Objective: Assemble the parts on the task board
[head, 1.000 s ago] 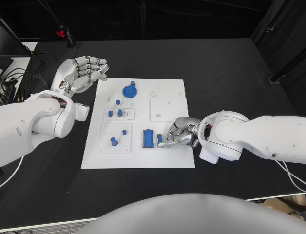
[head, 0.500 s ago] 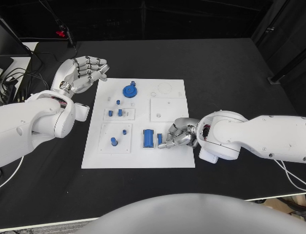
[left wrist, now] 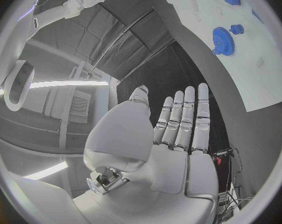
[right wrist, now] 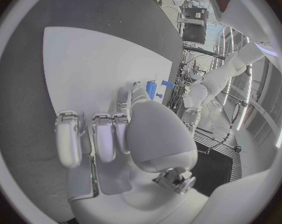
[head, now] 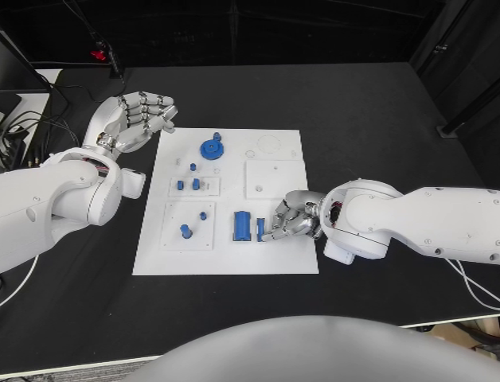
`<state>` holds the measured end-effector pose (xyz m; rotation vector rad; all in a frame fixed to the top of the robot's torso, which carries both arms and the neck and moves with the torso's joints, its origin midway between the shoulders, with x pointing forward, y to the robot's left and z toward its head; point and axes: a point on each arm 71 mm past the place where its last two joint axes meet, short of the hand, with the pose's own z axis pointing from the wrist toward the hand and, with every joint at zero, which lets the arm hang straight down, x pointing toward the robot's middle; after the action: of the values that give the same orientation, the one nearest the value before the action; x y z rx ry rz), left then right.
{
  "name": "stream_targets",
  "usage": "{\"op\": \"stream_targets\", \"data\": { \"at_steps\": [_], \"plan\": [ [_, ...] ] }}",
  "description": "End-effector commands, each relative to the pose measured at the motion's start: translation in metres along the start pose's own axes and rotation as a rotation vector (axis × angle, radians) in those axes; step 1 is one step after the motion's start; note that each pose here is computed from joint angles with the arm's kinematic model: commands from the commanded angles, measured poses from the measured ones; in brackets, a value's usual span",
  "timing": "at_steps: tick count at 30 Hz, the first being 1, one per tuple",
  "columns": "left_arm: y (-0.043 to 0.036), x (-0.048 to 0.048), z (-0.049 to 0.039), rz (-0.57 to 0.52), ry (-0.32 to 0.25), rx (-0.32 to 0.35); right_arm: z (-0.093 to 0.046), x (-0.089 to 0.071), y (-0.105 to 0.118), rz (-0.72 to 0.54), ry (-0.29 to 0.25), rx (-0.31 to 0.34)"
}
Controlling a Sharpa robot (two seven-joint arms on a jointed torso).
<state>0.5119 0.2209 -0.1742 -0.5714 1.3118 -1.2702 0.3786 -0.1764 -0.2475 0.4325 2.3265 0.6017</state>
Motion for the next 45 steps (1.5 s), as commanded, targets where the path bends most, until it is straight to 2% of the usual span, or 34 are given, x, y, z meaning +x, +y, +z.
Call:
{"op": "stream_targets", "data": {
  "at_steps": [1,5,10,14,20,26,30,35,45],
  "plan": [
    [-0.0013,0.0008,0.0008,-0.006,0.004,0.003,-0.001,0.0,0.001,-0.005,0.001,-0.002],
    [-0.0011,0.0004,0.0007,-0.005,0.003,0.003,-0.003,-0.003,0.003,0.021,-0.04,-0.054],
    [0.0,-0.0006,-0.0008,-0.006,0.002,0.003,-0.011,-0.015,0.007,0.102,-0.166,-0.212],
    [0.0007,-0.0005,-0.0019,-0.006,0.003,0.011,-0.023,-0.034,0.008,0.235,-0.313,-0.392],
    [0.0037,0.0025,-0.0058,-0.039,-0.018,0.03,-0.028,-0.068,0.01,0.402,-0.407,-0.688],
    [0.0061,0.0072,-0.0096,-0.096,-0.051,0.049,-0.021,-0.089,0.009,0.447,-0.491,-0.839],
    [0.0074,0.0116,-0.0134,-0.127,-0.065,0.073,-0.012,-0.095,0.013,0.517,-0.503,-0.891],
    [0.0093,0.0169,-0.0182,-0.172,-0.081,0.087,-0.003,-0.097,0.018,0.606,-0.487,-0.924],
    [0.0124,0.0255,-0.0226,-0.215,-0.083,0.099,0.005,-0.096,0.025,0.649,-0.467,-0.959]
  ]
}}
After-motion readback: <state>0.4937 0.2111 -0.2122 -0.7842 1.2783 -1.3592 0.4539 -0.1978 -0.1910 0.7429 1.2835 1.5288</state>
